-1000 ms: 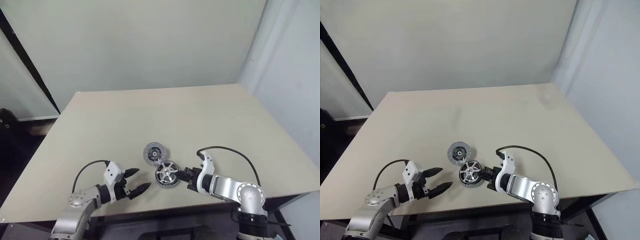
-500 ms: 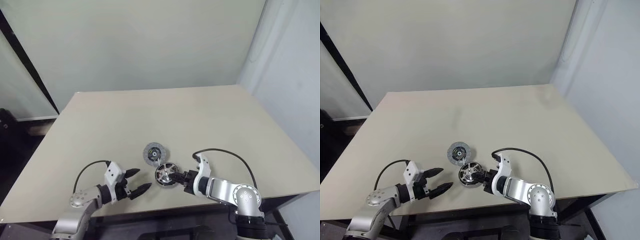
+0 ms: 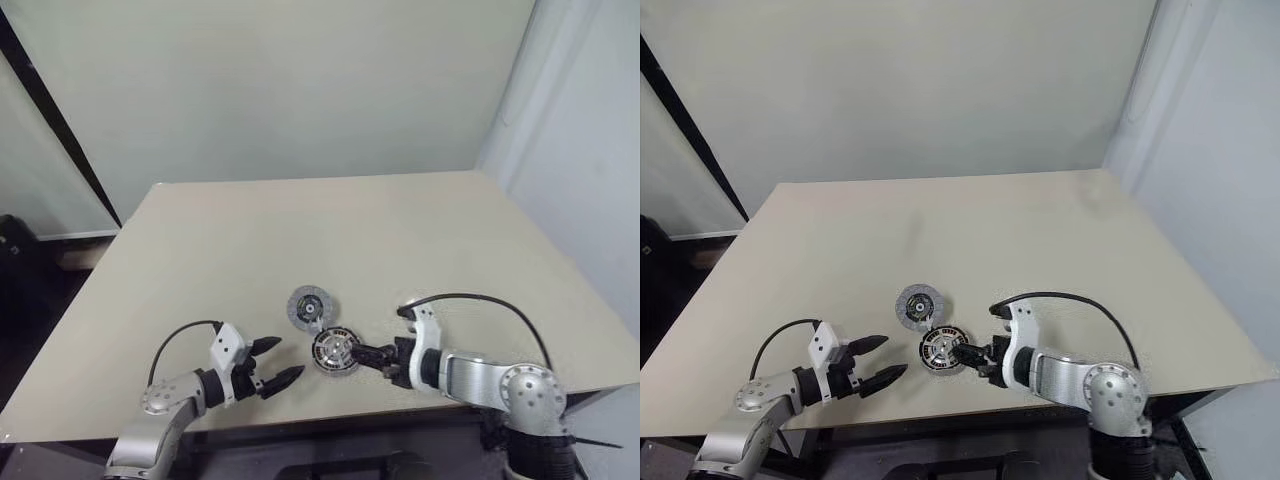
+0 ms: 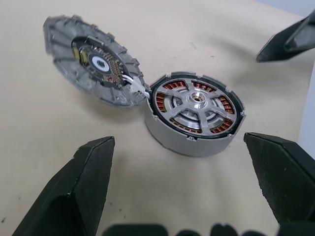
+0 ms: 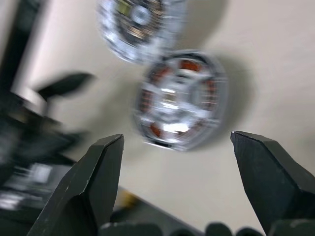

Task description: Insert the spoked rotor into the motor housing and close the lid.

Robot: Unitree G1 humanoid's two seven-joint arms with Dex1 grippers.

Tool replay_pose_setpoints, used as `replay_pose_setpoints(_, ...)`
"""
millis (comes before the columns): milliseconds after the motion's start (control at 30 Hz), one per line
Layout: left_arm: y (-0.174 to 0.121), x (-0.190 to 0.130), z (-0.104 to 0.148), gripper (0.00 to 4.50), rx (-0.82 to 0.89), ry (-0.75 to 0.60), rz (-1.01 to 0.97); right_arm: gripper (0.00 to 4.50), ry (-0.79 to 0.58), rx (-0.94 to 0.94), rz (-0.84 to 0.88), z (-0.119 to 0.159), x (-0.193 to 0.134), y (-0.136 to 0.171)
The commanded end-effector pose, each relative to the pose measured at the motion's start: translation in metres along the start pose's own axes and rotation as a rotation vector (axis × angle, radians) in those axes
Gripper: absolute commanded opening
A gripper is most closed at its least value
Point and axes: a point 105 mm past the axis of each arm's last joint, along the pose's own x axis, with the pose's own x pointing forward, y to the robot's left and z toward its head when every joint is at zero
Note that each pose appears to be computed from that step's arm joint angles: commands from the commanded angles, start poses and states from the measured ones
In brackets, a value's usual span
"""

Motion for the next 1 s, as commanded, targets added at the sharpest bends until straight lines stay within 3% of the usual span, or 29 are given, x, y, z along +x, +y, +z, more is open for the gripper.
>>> replay_pose_setpoints(33, 0.0, 0.001, 0.014, 4.5, 0.045, -0.027, -0.01, 3.62, -0.135, -0.247, 0.034, 0.021, 0.0, 0.017)
replay_pose_setpoints(100, 0.0, 0.001, 0.014, 4.5, 0.046, -0.028, -0.008, 3.2, -0.19, -0.334, 0.059, 0.025, 0.007, 0.022)
replay_pose_setpoints(200, 0.0, 0.001, 0.015, 4.5, 0.046, -0.029, -0.006, 2.19, -0.261, -0.469, 0.08, 0.029, 0.024, 0.032)
replay_pose_setpoints(400, 0.001, 0.0, 0.016, 4.5, 0.047, -0.034, 0.001, 0.11, -0.345, -0.484, 0.109, 0.025, 0.056, 0.036)
replay_pose_setpoints(567, 0.0, -0.001, 0.018, 4.5, 0.051, -0.039, 0.004, 0.05, -0.202, -0.559, 0.054, -0.016, 0.082, 0.011)
replay_pose_setpoints(667, 0.0, -0.001, 0.019, 4.5, 0.052, -0.043, 0.007, 0.05, -0.174, -0.561, 0.063, -0.026, 0.083, 0.009)
replay_pose_setpoints(967, 0.001, -0.001, 0.017, 4.5, 0.048, -0.043, 0.011, 0.05, -0.374, -0.554, 0.136, 0.024, 0.056, 0.029)
replay_pose_setpoints(1000, 0.001, 0.0, 0.017, 4.5, 0.047, -0.045, 0.011, 0.22, -0.381, -0.565, 0.146, 0.029, 0.053, 0.031)
